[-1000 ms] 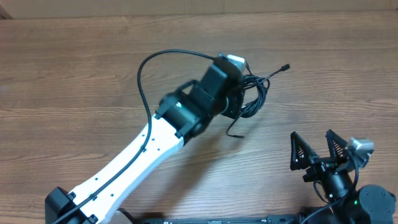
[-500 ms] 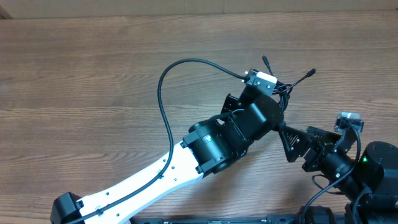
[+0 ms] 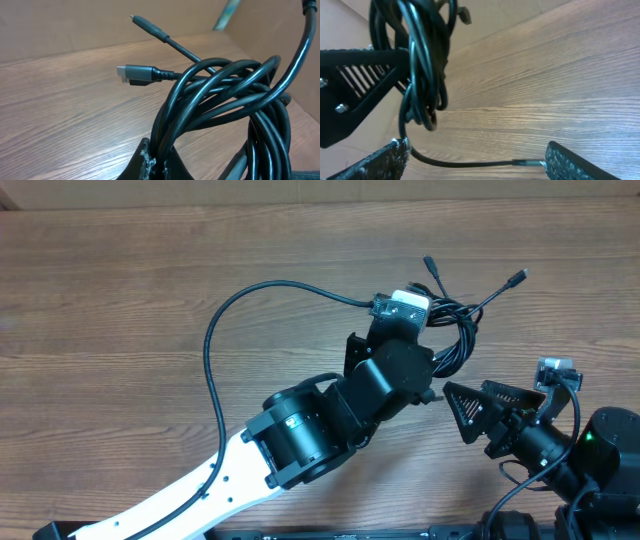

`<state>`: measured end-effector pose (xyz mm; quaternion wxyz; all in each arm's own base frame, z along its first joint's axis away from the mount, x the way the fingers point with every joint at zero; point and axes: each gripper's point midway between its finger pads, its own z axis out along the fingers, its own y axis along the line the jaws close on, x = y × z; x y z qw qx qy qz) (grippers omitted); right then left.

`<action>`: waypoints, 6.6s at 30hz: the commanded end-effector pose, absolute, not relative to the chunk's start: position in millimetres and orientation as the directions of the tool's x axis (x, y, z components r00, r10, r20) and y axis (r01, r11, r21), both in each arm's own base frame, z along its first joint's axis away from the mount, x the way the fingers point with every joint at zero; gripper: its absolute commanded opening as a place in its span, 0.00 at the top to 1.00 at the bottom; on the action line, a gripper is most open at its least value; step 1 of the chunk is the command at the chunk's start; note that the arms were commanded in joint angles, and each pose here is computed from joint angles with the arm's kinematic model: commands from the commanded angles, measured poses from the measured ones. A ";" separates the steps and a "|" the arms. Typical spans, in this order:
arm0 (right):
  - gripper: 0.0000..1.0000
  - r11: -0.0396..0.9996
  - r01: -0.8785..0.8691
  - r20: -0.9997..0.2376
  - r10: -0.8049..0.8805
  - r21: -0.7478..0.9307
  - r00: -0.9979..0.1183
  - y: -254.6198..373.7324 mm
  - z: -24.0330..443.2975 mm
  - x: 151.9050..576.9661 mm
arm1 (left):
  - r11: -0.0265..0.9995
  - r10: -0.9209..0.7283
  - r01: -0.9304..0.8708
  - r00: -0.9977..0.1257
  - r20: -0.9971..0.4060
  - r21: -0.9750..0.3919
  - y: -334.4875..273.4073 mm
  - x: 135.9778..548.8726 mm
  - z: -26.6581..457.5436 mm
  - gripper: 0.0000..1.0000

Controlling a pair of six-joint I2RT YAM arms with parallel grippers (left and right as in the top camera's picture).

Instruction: Untangle cables

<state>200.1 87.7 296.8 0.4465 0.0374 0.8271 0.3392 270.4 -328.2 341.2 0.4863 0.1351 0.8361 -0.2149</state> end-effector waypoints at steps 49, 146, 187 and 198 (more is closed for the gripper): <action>0.96 0.689 -0.434 -0.760 0.268 0.580 -0.592 113.1 318.2 182.7 | 0.764 -0.396 0.213 -0.591 -0.703 -0.609 -328.7 271.4 367.6 0.96; 0.23 0.579 -0.302 -0.614 0.474 0.757 -0.631 111.3 337.1 191.8 | 0.791 -0.335 0.206 -0.642 -0.690 -0.575 -322.5 270.6 350.4 0.96; 0.61 0.625 -0.397 -0.721 0.429 0.672 -0.544 109.3 351.7 197.8 | 0.677 -0.216 0.340 -0.755 -0.619 -0.652 -358.2 241.6 351.6 0.96; 0.95 0.630 -0.375 -0.709 0.433 0.680 -0.557 108.0 347.0 197.8 | 0.703 -0.243 0.321 -0.730 -0.639 -0.634 -352.2 249.1 352.1 0.96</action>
